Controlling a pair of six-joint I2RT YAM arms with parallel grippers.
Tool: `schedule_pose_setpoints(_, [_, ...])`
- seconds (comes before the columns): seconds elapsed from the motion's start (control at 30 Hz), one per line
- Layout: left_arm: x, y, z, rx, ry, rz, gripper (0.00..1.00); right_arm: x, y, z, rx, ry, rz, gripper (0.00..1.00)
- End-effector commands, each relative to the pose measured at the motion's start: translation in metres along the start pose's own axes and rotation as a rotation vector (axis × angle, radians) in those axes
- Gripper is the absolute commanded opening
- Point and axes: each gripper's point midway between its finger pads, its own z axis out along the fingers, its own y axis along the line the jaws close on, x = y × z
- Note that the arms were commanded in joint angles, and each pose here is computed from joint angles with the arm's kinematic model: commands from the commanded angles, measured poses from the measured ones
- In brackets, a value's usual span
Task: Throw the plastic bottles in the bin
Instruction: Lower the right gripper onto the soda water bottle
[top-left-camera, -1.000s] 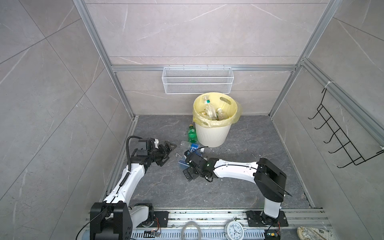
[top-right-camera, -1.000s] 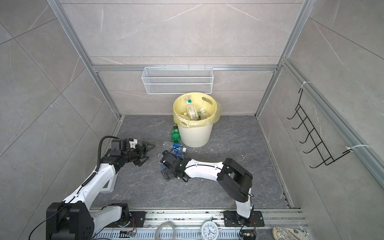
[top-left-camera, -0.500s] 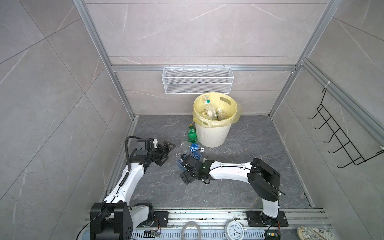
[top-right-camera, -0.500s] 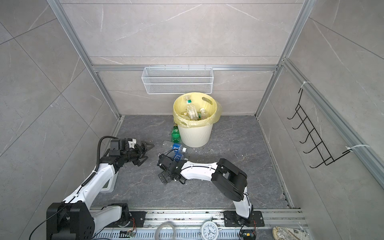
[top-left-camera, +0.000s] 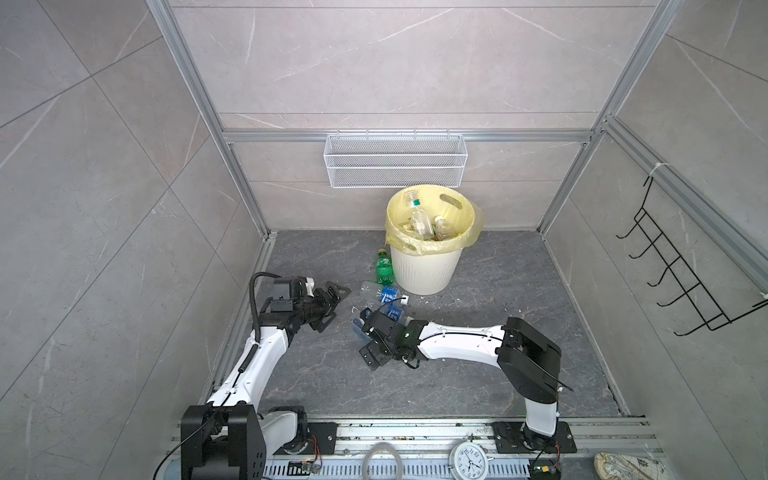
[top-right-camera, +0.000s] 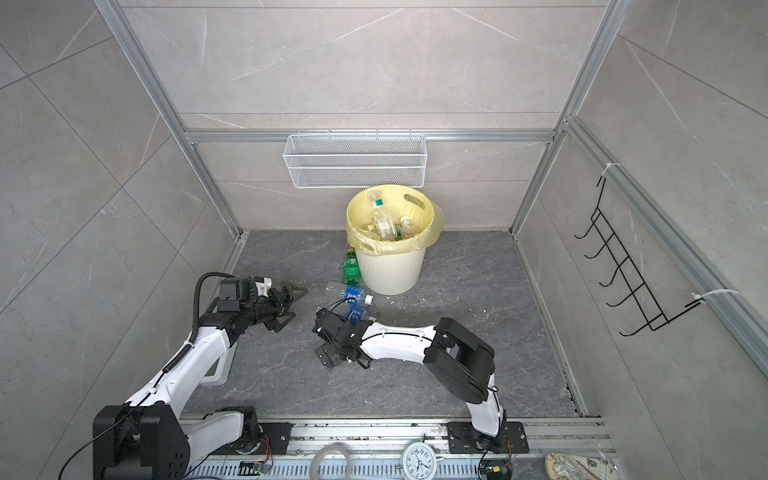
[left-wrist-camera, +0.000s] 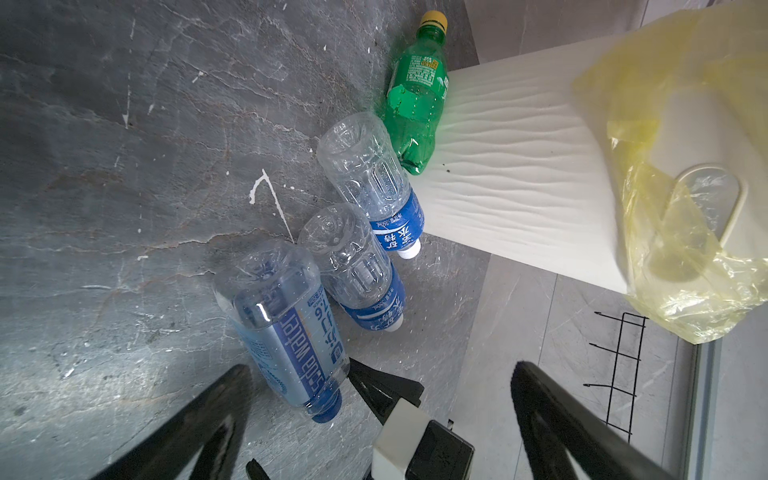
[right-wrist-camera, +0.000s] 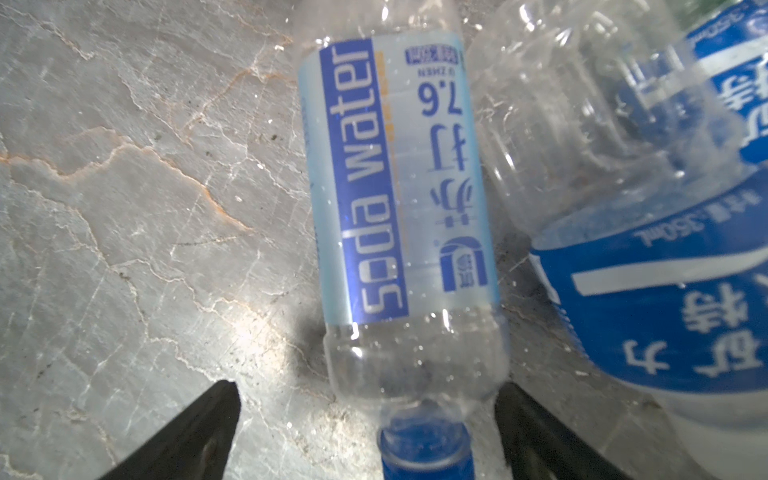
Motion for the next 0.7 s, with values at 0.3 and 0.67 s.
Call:
schedule_pose_setpoints(0.3, [-0.002, -0.005, -0.01, 0.015, -0.018, 0.018, 1.0, -0.018, -0.002, 0.023, 0.034, -0.011, -0.026, 0.96])
schedule_pose_setpoints(0.67, [-0.002, -0.001, -0.012, 0.006, -0.022, 0.012, 1.0, -0.024, -0.003, 0.038, 0.041, -0.004, -0.037, 0.79])
